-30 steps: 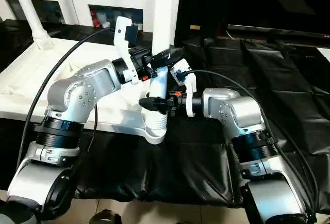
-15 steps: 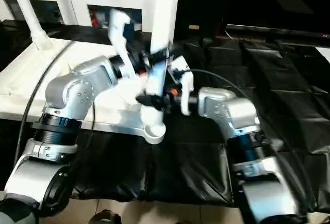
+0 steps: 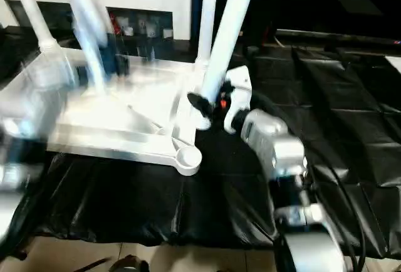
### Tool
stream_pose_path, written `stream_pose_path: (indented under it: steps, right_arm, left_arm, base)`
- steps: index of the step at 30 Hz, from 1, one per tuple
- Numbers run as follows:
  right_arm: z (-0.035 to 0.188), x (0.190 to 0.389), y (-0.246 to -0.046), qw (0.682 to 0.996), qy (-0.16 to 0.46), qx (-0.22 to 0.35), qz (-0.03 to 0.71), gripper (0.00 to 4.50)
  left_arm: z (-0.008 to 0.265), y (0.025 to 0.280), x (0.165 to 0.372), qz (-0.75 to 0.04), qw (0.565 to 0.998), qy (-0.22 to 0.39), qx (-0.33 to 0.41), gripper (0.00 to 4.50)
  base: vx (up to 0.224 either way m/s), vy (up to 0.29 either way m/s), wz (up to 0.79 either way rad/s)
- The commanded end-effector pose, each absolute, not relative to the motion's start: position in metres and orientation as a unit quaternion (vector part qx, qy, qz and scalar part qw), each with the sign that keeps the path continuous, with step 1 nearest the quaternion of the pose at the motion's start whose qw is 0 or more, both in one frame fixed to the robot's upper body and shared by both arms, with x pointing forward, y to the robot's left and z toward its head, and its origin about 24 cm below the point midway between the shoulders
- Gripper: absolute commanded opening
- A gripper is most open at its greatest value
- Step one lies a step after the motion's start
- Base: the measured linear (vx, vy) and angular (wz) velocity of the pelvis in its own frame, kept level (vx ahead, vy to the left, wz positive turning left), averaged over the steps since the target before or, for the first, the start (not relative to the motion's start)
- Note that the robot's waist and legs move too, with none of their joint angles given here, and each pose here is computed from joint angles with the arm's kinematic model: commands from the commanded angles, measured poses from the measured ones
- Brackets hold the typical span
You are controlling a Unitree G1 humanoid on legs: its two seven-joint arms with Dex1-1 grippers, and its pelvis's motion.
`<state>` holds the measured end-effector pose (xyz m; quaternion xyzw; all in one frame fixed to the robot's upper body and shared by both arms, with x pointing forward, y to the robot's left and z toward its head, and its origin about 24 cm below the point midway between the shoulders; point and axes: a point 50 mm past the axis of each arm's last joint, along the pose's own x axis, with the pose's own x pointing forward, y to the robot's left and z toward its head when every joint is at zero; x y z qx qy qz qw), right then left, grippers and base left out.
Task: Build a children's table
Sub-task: Pick table leg
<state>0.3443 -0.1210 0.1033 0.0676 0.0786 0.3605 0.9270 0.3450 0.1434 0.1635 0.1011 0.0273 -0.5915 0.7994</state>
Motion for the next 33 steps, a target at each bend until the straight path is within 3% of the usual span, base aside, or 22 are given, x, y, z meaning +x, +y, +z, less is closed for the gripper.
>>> stream_pose_path:
  steps: [1,7,8,12,13,23,24,28,29,33]
  right_arm:
    - [0.109,0.343,-0.124,0.93,0.06,0.073,0.355,1.89]
    - [0.101,0.334,-0.126,0.925,0.067,0.068,0.369,1.89]
    - [0.1,0.333,-0.126,0.924,0.067,0.064,0.371,1.89]
    - [0.098,0.33,-0.127,0.921,0.069,0.056,0.379,1.89]
    - [0.097,0.328,-0.127,0.919,0.071,0.047,0.384,1.89]
    - [0.096,0.323,-0.126,0.914,0.076,0.035,0.396,1.89]
    - [0.096,0.323,-0.126,0.914,0.076,0.035,0.397,1.89]
    - [0.097,0.322,-0.127,0.913,0.076,0.032,0.399,1.89]
    - [0.097,0.322,-0.127,0.913,0.076,0.031,0.399,1.89]
    - [0.097,0.323,-0.127,0.913,0.076,0.03,0.4,1.89]
  left_arm:
    - [0.141,0.147,0.339,-0.625,0.765,0.076,0.138,3.0]
    - [0.108,0.159,0.332,-0.651,0.723,0.148,0.179,3.0]
    - [0.103,0.16,0.334,-0.648,0.721,0.158,0.187,2.71]
    - [0.094,0.165,0.337,-0.652,0.705,0.186,0.21,2.58]
    - [0.09,0.167,0.339,-0.644,0.703,0.199,0.226,2.27]
    - [0.081,0.17,0.346,-0.634,0.7,0.214,0.251,1.66]
    - [0.08,0.17,0.346,-0.634,0.698,0.216,0.254,1.4]
    - [0.078,0.172,0.346,-0.635,0.694,0.221,0.257,1.23]
    - [0.078,0.172,0.347,-0.635,0.695,0.221,0.257,0.96]
    - [0.077,0.173,0.347,-0.634,0.695,0.224,0.256,0.7]
  base:
    - [0.0,0.0,0.0]
    - [0.0,0.0,0.0]
    - [0.0,0.0,0.0]
    - [0.0,0.0,0.0]
    - [0.0,0.0,0.0]
    - [0.0,0.0,0.0]
    - [0.0,0.0,0.0]
    - [0.0,0.0,0.0]
    - [0.0,0.0,0.0]
    - [0.0,0.0,0.0]
